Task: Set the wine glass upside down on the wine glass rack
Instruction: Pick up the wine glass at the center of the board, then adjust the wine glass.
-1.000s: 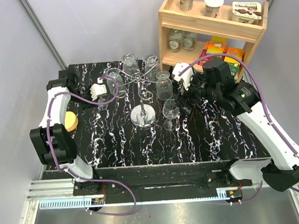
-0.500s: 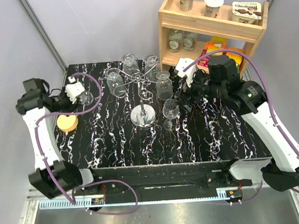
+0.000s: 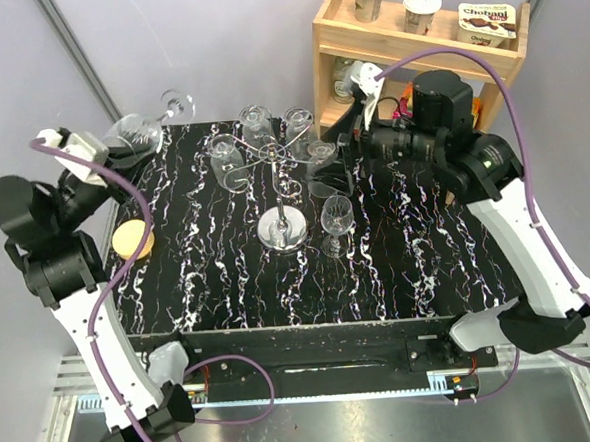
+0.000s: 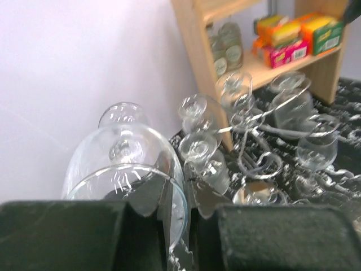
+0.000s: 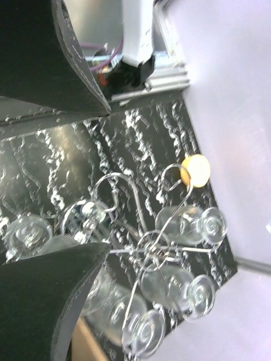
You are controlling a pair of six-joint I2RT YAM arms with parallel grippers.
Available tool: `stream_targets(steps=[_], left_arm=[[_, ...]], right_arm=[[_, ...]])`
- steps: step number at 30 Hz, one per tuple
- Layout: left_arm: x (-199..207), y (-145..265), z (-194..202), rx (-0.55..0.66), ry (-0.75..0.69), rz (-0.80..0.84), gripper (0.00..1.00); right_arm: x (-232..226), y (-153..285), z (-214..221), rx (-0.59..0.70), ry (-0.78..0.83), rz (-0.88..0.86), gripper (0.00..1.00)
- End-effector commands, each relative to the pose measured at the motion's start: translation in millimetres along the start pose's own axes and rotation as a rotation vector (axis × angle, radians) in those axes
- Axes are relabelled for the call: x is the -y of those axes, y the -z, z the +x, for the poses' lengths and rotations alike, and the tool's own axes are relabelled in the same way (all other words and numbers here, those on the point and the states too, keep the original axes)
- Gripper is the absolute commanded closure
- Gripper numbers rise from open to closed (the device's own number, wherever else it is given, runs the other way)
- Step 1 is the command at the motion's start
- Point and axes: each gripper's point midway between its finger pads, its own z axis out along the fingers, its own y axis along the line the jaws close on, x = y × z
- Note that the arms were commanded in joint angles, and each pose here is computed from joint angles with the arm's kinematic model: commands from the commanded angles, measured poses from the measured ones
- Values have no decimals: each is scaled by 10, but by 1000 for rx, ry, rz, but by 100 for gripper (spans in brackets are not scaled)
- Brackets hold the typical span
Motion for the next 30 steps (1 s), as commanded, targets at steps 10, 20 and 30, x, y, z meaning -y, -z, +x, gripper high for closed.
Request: stream_targets(steps=[10, 20, 30], left_arm=[[730, 166, -1572, 534, 136, 284, 100], [452, 126, -1731, 665, 354, 250, 100], [237, -219, -1720, 671, 526, 282, 100]], right_arm=[[-251, -366, -886, 250, -263, -311, 5], [-206, -569, -1097, 301, -294, -405, 10], [-228, -745, -1355, 420, -367, -542, 16]])
